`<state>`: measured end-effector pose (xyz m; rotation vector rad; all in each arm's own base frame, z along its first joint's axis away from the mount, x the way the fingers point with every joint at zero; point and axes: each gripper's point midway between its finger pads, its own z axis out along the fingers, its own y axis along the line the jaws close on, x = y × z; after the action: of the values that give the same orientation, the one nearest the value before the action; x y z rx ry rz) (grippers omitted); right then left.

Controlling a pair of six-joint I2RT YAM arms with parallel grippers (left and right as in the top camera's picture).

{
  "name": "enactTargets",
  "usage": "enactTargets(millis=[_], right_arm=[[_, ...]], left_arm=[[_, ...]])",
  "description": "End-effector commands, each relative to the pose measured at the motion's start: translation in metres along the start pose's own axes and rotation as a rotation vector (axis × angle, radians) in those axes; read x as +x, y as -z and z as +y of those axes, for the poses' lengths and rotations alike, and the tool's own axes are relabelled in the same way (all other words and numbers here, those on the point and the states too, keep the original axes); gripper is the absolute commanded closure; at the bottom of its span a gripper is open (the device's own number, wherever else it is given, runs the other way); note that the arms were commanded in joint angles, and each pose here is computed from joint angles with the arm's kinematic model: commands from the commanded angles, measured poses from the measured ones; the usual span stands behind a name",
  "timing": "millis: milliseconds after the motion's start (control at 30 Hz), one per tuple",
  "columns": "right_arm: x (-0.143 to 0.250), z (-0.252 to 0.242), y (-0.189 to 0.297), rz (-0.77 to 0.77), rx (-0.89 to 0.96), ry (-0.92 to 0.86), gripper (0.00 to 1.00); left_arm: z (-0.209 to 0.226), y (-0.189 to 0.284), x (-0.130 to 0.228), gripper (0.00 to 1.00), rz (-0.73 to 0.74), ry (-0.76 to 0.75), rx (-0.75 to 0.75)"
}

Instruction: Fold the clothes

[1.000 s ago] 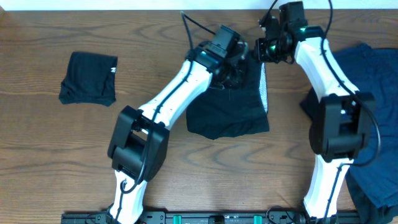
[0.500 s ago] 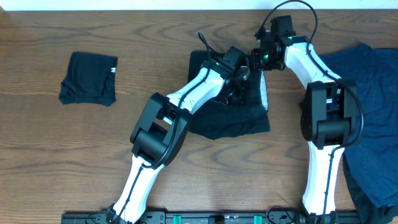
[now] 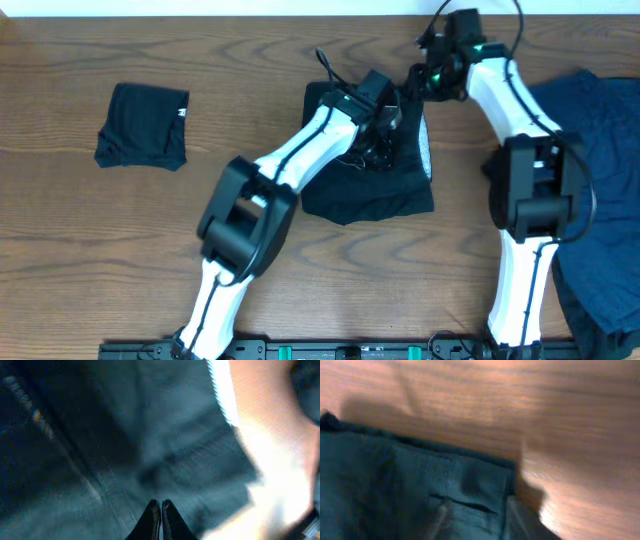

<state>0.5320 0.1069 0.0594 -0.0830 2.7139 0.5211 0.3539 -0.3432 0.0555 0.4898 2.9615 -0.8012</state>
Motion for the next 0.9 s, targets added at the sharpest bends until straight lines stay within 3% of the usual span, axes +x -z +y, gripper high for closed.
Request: enactTargets(millis=[0,100,233,433,600,867], right_arm=[[-0.028,-0.006,0.063,-0.106,0.015,-0.009,0.38],[-0.02,-0.022,0.074,-0.076,0.031,-0.054,0.01],[-0.017,-0.039,0.077,-0.07,0.046,-0.088,0.01],[-0.017,-0.047,0.08,-0.075,0.065,-0.1,0.01],[-0.017,-0.047,0.079,-0.075,0.065,-0.099,0.01],[-0.017,-0.047,0.08,-0.075,0.065,-0.099,0.01]], left_arm=[[-0.018,0.038,0.004,0.94,-0.039,-0.029,0.002],[0.0,0.043,0.02,0.94,0.013,0.01,-0.097],[0.027,0.045,0.048,0.94,0.112,0.06,-0.232],[0.051,0.036,0.076,0.94,0.199,0.118,-0.298],[0.08,0.021,0.082,0.92,0.185,0.156,-0.35],[0.127,0.019,0.086,0.93,0.15,0.378,-0.365]])
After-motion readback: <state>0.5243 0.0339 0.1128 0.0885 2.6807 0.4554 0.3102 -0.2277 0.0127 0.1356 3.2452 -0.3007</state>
